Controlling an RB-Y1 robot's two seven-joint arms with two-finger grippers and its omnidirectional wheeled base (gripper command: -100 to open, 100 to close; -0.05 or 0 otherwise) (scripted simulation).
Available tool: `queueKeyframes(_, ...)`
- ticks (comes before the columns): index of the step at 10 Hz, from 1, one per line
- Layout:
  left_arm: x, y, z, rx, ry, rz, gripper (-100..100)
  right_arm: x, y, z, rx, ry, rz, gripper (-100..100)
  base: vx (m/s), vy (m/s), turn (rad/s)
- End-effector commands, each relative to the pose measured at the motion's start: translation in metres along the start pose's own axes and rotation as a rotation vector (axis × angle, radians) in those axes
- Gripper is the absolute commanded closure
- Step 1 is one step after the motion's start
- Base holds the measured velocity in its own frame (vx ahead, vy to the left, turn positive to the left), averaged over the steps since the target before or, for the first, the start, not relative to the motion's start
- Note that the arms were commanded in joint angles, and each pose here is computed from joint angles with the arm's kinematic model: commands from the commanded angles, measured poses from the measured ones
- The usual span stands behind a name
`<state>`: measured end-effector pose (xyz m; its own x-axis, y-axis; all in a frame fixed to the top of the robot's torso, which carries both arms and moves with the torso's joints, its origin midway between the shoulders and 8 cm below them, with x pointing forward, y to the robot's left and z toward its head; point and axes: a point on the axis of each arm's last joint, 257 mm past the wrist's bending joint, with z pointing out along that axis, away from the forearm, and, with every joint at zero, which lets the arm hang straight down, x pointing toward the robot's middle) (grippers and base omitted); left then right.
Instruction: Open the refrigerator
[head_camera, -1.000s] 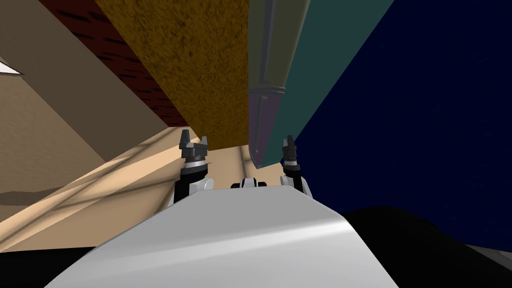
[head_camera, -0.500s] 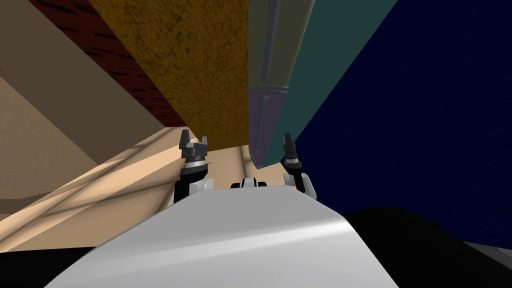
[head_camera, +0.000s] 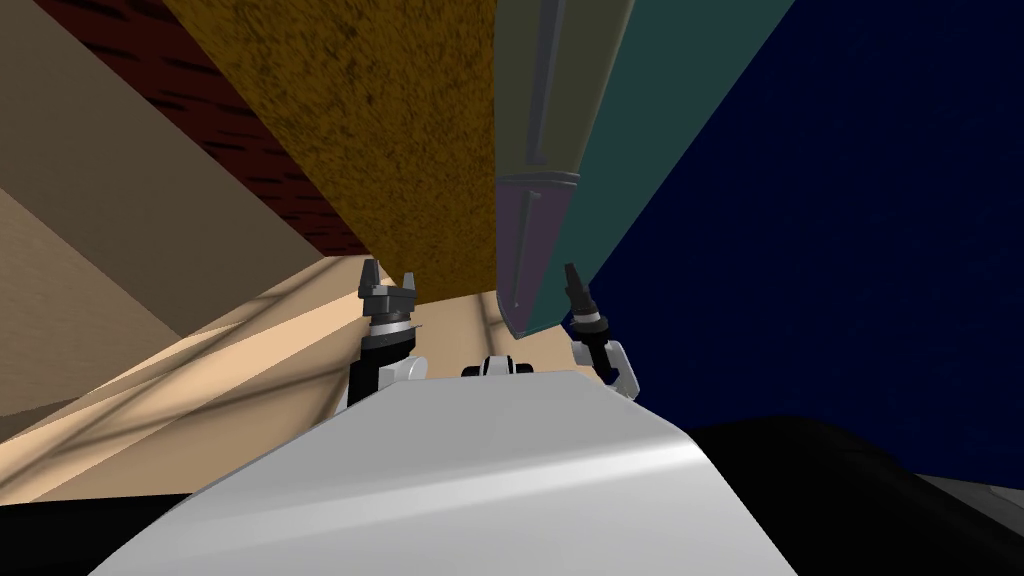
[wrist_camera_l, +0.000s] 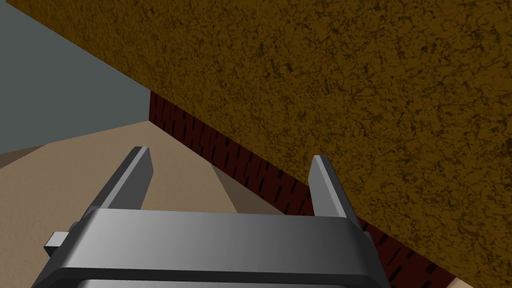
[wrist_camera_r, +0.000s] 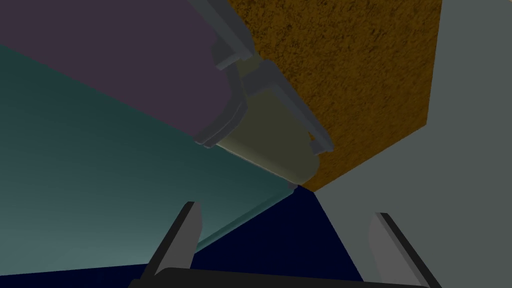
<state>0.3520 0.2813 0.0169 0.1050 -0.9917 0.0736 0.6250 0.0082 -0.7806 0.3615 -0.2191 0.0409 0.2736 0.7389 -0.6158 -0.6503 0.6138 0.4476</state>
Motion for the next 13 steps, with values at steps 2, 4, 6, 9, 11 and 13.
queueKeyframes(2, 0.0, 0.0, 0.0, 0.0, 0.0, 0.0, 0, 0.001, 0.007, 0.008, -0.046, 0.043, -0.114, -100, 0.025, 0.046, -0.04)
queueKeyframes(4, 0.0, 0.0, 0.0, 0.0, 0.0, 0.0, 0, 0.001, 0.011, 0.012, -0.077, 0.068, -0.188, -100, 0.031, 0.048, -0.043)
queueKeyframes(6, 0.0, 0.0, 0.0, 0.0, 0.0, 0.0, 0, 0.002, 0.014, 0.017, -0.107, 0.092, -0.265, -100, 0.043, 0.056, -0.043)
queueKeyframes(9, 0.0, 0.0, 0.0, 0.0, 0.0, 0.0, 0, -0.002, 0.021, 0.028, -0.165, 0.125, -0.399, -100, 0.027, 0.044, -0.042)
queueKeyframes(11, 0.0, 0.0, 0.0, 0.0, 0.0, 0.0, 0, -0.003, 0.022, 0.032, -0.192, 0.146, -0.48, -100, 0.026, 0.052, -0.038)
queueKeyframes(13, 0.0, 0.0, 0.0, 0.0, 0.0, 0.0, 0, -0.003, 0.023, 0.037, -0.217, 0.166, -0.565, -100, 0.038, 0.053, -0.031)
